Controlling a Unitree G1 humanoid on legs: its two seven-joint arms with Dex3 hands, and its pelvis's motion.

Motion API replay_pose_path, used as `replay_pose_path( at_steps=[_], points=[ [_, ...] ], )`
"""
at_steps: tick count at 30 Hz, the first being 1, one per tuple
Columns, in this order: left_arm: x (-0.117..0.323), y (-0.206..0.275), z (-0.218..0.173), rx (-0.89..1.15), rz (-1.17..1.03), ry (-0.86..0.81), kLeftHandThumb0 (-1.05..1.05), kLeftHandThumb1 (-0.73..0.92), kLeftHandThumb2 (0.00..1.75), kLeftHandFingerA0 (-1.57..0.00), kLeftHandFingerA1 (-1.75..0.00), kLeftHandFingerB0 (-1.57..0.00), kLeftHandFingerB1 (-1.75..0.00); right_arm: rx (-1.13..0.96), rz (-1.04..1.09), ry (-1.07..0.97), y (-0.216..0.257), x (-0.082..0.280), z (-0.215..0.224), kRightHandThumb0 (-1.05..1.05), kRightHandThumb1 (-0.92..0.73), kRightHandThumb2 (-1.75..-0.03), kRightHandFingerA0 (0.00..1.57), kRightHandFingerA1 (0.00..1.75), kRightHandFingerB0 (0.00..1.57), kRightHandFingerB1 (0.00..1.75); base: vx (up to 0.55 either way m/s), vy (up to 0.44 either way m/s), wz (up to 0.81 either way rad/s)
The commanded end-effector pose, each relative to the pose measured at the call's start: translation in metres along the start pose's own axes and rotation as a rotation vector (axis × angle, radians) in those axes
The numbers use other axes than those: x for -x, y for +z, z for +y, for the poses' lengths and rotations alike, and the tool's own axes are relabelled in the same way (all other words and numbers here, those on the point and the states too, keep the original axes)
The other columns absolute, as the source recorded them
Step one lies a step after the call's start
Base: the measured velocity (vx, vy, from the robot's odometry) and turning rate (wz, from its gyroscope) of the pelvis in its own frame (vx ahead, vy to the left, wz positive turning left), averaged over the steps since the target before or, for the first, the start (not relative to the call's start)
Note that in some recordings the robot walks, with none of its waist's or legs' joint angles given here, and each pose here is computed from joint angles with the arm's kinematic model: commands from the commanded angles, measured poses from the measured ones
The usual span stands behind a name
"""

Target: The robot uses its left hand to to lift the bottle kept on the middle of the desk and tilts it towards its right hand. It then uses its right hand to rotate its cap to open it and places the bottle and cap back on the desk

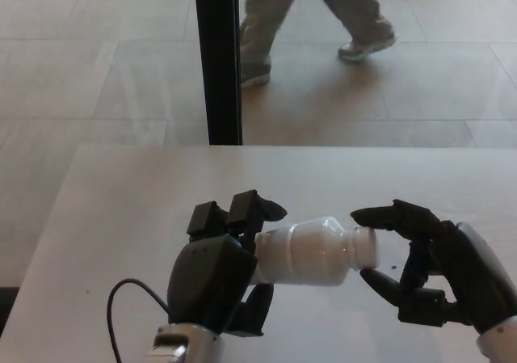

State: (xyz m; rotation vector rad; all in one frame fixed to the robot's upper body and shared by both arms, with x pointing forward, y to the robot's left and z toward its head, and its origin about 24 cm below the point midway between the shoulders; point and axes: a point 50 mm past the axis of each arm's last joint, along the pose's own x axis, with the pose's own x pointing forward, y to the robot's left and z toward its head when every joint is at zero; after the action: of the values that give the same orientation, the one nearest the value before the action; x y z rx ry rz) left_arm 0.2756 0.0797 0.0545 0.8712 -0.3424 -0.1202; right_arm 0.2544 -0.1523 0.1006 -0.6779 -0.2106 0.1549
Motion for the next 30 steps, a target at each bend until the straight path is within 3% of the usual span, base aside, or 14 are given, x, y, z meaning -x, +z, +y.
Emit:
replay_pose_path(
  at_steps=[1,9,13,22,27,29,30],
  points=[
    [-0.002,0.002,0.003,-0.007,-0.023,0.03,0.14,0.42,1.47,-1.01,-1.72,-0.89,-1.41,0.04,0.0,-0.007,-0.003,0.001,-0.001,-0.34,-0.66,-0.7,0.95,1.68,0.89,0.76,0.0,0.0,0.0],
    [-0.001,0.001,0.003,0.017,-0.012,0.05,0.16,0.41,1.47,-1.05,-1.75,-0.9,-1.46,0.054,-0.026,-0.024,-0.005,0.001,-0.001,-0.31,-0.69,-0.74,0.95,1.69,0.87,1.05,0.0,0.0,0.0],
    [-0.003,0.002,0.004,0.025,-0.016,0.051,0.17,0.4,1.51,-1.02,-1.75,-0.89,-1.48,0.012,-0.052,-0.068,-0.004,0.001,-0.001,-0.18,-0.63,-0.88,0.92,1.68,0.87,1.16,0.0,0.0,0.0],
    [-0.002,0.001,0.005,0.006,-0.021,0.05,0.12,0.42,1.41,-1.01,-1.74,-0.87,-1.45,0.011,-0.15,-0.228,-0.001,0.001,-0.002,-0.15,-0.57,-0.88,0.94,1.64,0.9,1.06,0.0,0.0,0.0],
    [-0.003,0.002,0.003,0.016,-0.031,0.052,0.14,0.41,1.46,-1.02,-1.75,-0.89,-1.46,0.015,-0.268,-0.378,0.004,0.002,-0.006,-0.13,-0.61,-0.83,0.94,1.58,0.9,1.0,0.0,0.0,0.0],
    [-0.002,0.002,0.003,0.011,-0.03,0.05,0.18,0.42,1.4,-0.91,-1.75,-0.86,-1.5,0.015,-0.317,-0.425,0.006,0.003,-0.008,-0.13,-0.62,-0.78,0.91,1.37,0.9,0.96,0.0,0.0,0.0],
    [-0.002,0.002,0.002,0.013,-0.028,0.049,0.13,0.42,1.46,-1.03,-1.75,-0.89,-1.46,0.027,-0.336,-0.449,0.008,0.003,-0.009,-0.14,-0.63,-0.74,0.92,1.25,0.89,0.95,0.0,0.0,0.0]
  ],
)
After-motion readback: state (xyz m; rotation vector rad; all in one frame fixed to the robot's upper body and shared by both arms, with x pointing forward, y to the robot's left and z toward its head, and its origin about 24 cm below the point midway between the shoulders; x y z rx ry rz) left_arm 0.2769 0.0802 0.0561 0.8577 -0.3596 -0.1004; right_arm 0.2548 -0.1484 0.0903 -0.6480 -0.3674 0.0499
